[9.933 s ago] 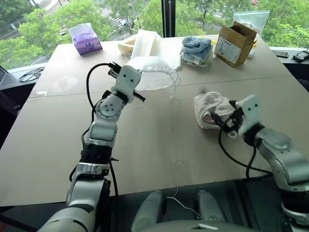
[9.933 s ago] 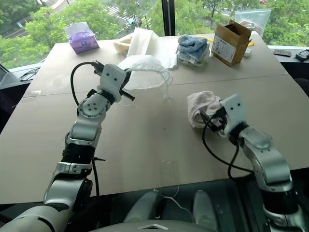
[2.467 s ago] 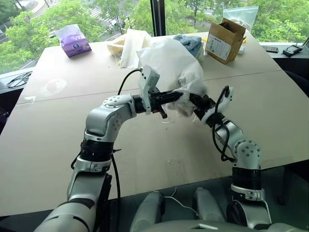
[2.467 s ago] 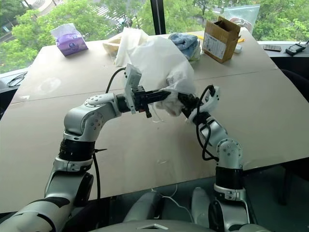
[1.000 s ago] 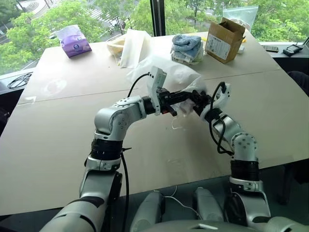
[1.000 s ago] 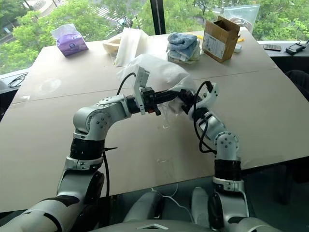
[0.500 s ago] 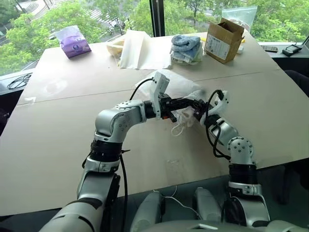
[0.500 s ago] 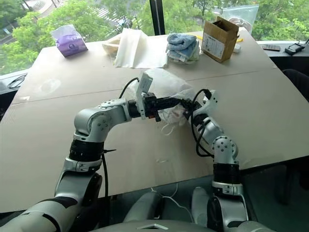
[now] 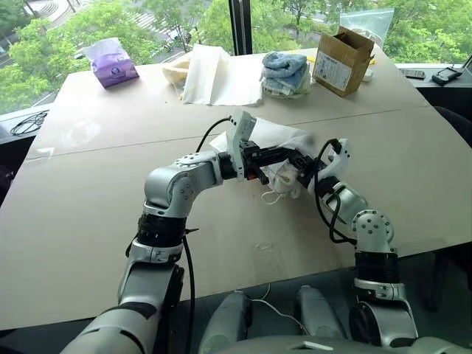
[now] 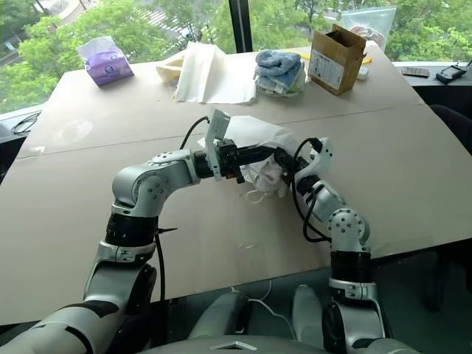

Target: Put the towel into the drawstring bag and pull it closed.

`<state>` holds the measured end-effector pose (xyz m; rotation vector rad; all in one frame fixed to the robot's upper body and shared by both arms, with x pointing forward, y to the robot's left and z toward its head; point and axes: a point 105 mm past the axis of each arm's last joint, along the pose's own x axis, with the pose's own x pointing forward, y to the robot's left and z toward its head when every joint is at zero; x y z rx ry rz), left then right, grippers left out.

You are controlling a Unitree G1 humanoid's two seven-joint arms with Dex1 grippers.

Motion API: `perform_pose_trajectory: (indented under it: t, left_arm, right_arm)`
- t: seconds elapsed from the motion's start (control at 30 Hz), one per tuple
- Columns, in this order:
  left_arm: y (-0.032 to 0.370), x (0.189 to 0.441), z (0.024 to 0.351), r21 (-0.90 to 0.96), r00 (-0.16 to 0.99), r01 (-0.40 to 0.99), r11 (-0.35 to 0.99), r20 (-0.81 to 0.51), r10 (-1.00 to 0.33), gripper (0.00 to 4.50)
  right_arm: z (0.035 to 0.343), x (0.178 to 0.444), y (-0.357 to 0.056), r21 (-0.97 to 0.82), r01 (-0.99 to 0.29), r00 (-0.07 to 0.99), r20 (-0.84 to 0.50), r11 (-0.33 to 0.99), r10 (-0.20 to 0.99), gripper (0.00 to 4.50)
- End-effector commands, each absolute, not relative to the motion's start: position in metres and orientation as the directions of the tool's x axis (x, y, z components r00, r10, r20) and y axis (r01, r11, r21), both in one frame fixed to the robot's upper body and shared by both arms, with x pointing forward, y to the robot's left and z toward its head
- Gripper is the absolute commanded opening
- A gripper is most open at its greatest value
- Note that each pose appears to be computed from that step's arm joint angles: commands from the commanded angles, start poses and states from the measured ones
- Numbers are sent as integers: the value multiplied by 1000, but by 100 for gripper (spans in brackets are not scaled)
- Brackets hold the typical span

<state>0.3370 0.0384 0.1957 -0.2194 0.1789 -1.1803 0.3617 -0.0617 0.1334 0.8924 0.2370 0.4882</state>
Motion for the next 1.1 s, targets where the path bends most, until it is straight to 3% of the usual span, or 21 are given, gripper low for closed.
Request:
perform_pose_trajectory:
  t: [0.03,0.17,0.53,0.7,0.83,0.93,1.0,1.1]
  left_arm:
    - [38,337,209,-220,372,907,359,17,-928,0]
    - [43,349,219,-208,431,888,409,72,-899,0]
    - [51,361,224,-197,478,869,454,96,-873,0]
    - [50,363,225,-191,473,872,451,94,-876,0]
    - [50,363,225,-186,467,875,446,89,-880,0]
    - [49,361,224,-184,460,879,440,82,-884,0]
    - [49,360,222,-179,454,882,436,74,-888,0]
    - [48,359,220,-168,451,884,436,63,-890,0]
  right_arm:
    - [151,365,-71,797,-301,901,57,524,430,266]
    - [165,357,-67,777,-366,875,100,512,475,445]
    - [179,303,-67,708,-563,714,156,427,682,445]
    - [183,281,-81,541,-671,657,116,508,745,445]
    - [186,288,-115,339,-653,734,65,677,676,445]
    - [157,305,-141,64,-560,818,-117,826,563,445]
    - [132,310,-147,-95,-560,818,-224,823,530,445]
    - [114,319,-144,-137,-563,814,-259,815,519,445]
